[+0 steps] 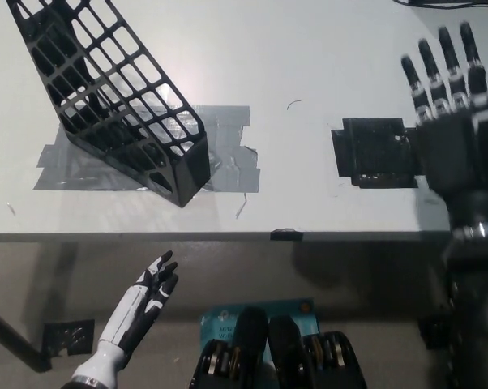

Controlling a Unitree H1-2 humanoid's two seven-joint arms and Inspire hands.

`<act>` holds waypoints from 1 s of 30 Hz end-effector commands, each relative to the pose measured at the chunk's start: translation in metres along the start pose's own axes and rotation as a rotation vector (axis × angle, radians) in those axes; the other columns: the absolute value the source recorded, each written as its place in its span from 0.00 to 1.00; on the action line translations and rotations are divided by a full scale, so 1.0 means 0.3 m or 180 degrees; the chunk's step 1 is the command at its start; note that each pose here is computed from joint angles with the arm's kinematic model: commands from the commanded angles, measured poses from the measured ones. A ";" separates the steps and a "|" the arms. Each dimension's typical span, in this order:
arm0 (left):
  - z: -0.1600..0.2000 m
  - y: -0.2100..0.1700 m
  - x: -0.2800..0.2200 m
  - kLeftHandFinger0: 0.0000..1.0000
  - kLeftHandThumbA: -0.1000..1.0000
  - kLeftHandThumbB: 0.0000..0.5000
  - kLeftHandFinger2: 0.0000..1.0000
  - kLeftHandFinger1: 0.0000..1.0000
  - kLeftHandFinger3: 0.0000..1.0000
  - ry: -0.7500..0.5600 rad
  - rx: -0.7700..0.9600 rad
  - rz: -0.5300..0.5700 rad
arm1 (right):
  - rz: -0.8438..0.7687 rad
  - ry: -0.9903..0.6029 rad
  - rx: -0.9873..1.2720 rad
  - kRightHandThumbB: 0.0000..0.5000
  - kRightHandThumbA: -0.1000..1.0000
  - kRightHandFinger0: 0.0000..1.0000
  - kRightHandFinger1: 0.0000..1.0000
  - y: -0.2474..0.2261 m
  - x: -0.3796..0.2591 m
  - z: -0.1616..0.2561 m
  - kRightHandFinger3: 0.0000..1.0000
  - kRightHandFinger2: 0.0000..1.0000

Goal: A shelf with a book inside it is placed on the center of the desk infront of the robot. The robot uses its right hand to grab the book, take it out and hand it to a person.

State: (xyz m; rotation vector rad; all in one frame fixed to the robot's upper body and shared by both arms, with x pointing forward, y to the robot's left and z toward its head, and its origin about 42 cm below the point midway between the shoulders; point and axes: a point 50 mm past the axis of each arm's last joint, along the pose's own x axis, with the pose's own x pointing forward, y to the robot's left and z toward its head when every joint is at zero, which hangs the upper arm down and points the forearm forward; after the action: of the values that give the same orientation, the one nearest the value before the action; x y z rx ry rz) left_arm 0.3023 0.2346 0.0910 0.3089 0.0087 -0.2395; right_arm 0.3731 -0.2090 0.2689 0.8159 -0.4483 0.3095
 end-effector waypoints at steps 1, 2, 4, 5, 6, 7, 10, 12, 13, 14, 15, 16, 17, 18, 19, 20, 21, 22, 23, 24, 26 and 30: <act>0.033 0.045 0.003 1.00 1.00 0.52 1.00 1.00 1.00 -0.0252 0.0039 0.0076 | 0.1146 0.0079 -0.1413 0.95 0.88 1.00 1.00 0.190 -0.272 0.064 1.00 1.00; 0.029 0.042 -0.001 1.00 1.00 0.53 1.00 1.00 1.00 -0.0248 0.0023 0.0076 | 0.1110 0.0106 -0.1427 0.94 0.88 1.00 1.00 0.181 -0.287 0.057 1.00 1.00; 0.017 0.035 -0.011 1.00 1.00 0.52 1.00 1.00 1.00 -0.0256 0.0000 0.0073 | 0.0964 0.0249 -0.1481 0.88 0.87 1.00 1.00 0.132 -0.343 0.028 1.00 1.00; 0.015 0.033 -0.013 1.00 1.00 0.52 1.00 1.00 1.00 -0.0259 -0.0020 0.0077 | 0.0907 0.0297 -0.1514 0.90 0.87 1.00 1.00 0.114 -0.359 0.018 1.00 1.00; 0.011 0.027 -0.021 1.00 1.00 0.52 1.00 1.00 1.00 -0.0248 -0.0052 0.0077 | 0.0796 0.0373 -0.1580 0.92 0.86 1.00 1.00 0.086 -0.385 0.003 1.00 1.00; 0.008 0.024 -0.026 1.00 1.00 0.52 1.00 1.00 1.00 -0.0238 -0.0068 0.0073 | 0.0712 0.0426 -0.1639 0.94 0.87 1.00 1.00 0.064 -0.404 -0.009 1.00 1.00; -0.006 0.015 -0.048 1.00 1.00 0.53 1.00 1.00 1.00 -0.0193 -0.0106 0.0075 | 0.0462 0.0615 -0.1772 0.83 0.88 1.00 1.00 -0.010 -0.465 -0.058 1.00 1.00; -0.015 0.006 -0.062 1.00 1.00 0.52 1.00 1.00 1.00 -0.0161 -0.0145 0.0087 | 0.0280 0.0797 -0.1882 0.81 0.89 1.00 1.00 -0.065 -0.505 -0.098 1.00 1.00; -0.021 0.000 -0.072 1.00 1.00 0.51 1.00 1.00 1.00 -0.0143 -0.0165 0.0090 | 0.0202 0.0879 -0.1914 0.80 0.89 1.00 1.00 -0.088 -0.526 -0.116 1.00 1.00; -0.028 -0.006 -0.080 1.00 1.00 0.52 1.00 1.00 1.00 -0.0128 -0.0194 0.0089 | 0.0107 0.0983 -0.1959 0.77 0.89 1.00 1.00 -0.122 -0.549 -0.143 1.00 1.00; -0.034 -0.012 -0.089 1.00 1.00 0.52 1.00 1.00 1.00 -0.0113 -0.0207 0.0078 | 0.0033 0.1058 -0.1979 0.74 0.90 1.00 1.00 -0.141 -0.569 -0.158 1.00 1.00; -0.044 -0.021 -0.104 1.00 1.00 0.53 1.00 1.00 1.00 -0.0098 -0.0215 0.0062 | -0.0096 0.1202 -0.1986 0.77 0.91 1.00 1.00 -0.173 -0.602 -0.185 1.00 1.00; -0.050 -0.028 -0.113 1.00 1.00 0.53 1.00 1.00 1.00 -0.0089 -0.0219 0.0055 | -0.0154 0.1273 -0.1983 0.77 0.92 1.00 1.00 -0.187 -0.622 -0.196 1.00 1.00; -0.057 -0.035 -0.125 1.00 1.00 0.54 1.00 1.00 1.00 -0.0079 -0.0223 0.0048 | -0.0205 0.1357 -0.1987 0.81 0.93 1.00 1.00 -0.203 -0.643 -0.210 1.00 1.00; -0.062 -0.038 -0.130 1.00 1.00 0.56 1.00 1.00 1.00 -0.0066 -0.0227 0.0050 | -0.0223 0.1419 -0.2020 0.84 0.95 1.00 1.00 -0.216 -0.654 -0.220 1.00 1.00; -0.065 -0.039 -0.134 1.00 1.00 0.56 1.00 1.00 1.00 -0.0054 -0.0239 0.0059 | -0.0228 0.1454 -0.2042 0.86 0.96 1.00 1.00 -0.224 -0.659 -0.227 1.00 1.00; -0.067 -0.040 -0.136 1.00 1.00 0.56 1.00 1.00 1.00 -0.0047 -0.0248 0.0065 | -0.0229 0.1473 -0.2057 0.87 0.96 1.00 1.00 -0.230 -0.662 -0.233 1.00 1.00; -0.068 -0.042 -0.138 1.00 1.00 0.55 1.00 1.00 1.00 -0.0042 -0.0273 0.0079 | -0.0221 0.1512 -0.2080 0.89 0.97 1.00 1.00 -0.237 -0.664 -0.240 1.00 1.00; -0.070 -0.042 -0.139 1.00 1.00 0.54 1.00 1.00 1.00 -0.0040 -0.0284 0.0091 | -0.0208 0.1532 -0.2091 0.89 0.97 1.00 1.00 -0.240 -0.662 -0.244 1.00 1.00; -0.074 -0.044 -0.141 1.00 1.00 0.54 1.00 1.00 1.00 -0.0033 -0.0311 0.0107 | -0.0185 0.1559 -0.2117 0.88 0.98 1.00 1.00 -0.245 -0.661 -0.252 1.00 1.00; -0.079 -0.044 -0.136 1.00 1.00 0.54 1.00 1.00 1.00 -0.0034 -0.0317 0.0136 | -0.0141 0.1571 -0.2154 0.90 0.97 1.00 1.00 -0.256 -0.645 -0.266 1.00 1.00; -0.078 -0.041 -0.135 1.00 1.00 0.52 1.00 1.00 1.00 -0.0028 -0.0335 0.0158 | -0.0091 0.1606 -0.2190 0.87 0.97 1.00 1.00 -0.266 -0.635 -0.278 1.00 1.00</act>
State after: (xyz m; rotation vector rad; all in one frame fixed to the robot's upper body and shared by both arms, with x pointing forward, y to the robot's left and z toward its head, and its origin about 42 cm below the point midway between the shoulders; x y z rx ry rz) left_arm 0.2580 0.2372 0.0586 0.2273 0.0736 -0.2200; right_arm 0.2553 -0.2183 0.0640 0.1375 0.0534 0.2454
